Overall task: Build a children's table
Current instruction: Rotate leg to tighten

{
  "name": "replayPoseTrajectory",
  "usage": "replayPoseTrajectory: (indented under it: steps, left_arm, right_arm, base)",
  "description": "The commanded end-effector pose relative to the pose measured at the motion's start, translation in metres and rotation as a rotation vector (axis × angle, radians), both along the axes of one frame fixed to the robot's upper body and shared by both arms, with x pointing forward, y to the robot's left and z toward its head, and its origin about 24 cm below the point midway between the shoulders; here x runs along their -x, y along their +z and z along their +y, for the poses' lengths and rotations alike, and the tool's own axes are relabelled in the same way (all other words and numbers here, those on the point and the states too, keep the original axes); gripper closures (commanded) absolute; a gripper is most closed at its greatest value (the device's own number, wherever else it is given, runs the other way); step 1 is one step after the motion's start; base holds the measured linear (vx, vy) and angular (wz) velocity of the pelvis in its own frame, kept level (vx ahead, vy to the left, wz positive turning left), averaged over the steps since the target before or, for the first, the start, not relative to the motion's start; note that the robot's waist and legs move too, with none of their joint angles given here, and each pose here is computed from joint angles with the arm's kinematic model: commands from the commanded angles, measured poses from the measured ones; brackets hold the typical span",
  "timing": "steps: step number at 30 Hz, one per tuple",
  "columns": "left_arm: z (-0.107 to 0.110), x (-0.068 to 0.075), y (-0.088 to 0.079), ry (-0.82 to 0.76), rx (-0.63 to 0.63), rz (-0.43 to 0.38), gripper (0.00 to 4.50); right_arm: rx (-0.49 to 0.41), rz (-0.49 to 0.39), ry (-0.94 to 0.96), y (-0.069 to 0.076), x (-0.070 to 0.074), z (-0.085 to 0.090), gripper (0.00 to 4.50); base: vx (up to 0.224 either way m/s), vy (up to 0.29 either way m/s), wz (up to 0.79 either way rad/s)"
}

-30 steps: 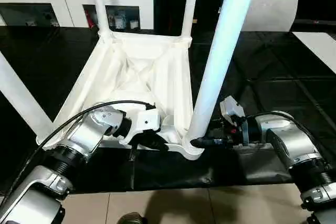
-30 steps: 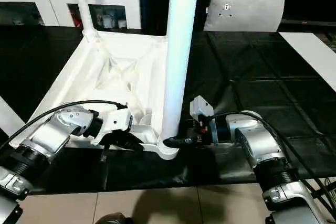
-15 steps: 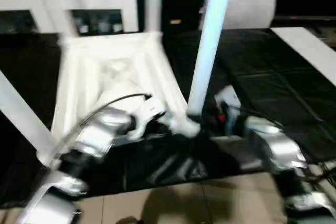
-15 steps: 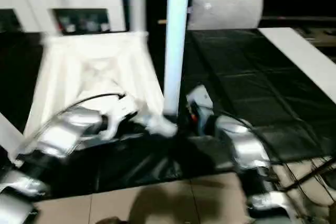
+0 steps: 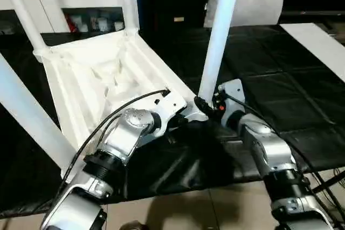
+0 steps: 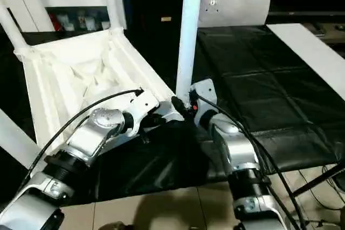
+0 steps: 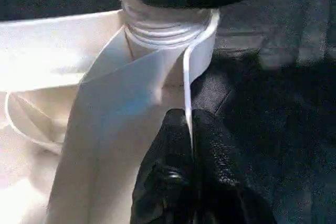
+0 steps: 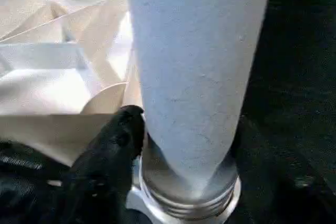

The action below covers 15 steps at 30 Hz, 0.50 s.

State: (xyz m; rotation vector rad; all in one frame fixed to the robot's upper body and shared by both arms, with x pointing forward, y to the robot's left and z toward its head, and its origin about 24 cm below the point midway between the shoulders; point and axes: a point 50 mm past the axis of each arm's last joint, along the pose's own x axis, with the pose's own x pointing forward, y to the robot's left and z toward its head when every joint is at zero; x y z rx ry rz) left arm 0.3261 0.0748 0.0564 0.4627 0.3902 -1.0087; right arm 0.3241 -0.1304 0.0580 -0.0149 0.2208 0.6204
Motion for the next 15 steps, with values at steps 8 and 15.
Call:
replayPoseTrajectory:
  steps: [8,15]
  left_arm:
    - [0.024,0.015,-0.003,-0.283,-0.057,0.012,4.5]
    - [0.034,0.026,0.005,-0.491,-0.023,0.039,4.5]
  right_arm:
    - [0.08,-0.116,0.302,0.015,0.013,-0.037,0.95]
    - [0.1,-0.065,0.566,0.017,0.023,-0.046,0.95]
  base:
    - [0.0,0.0,0.0]
    - [0.0,0.0,0.0]
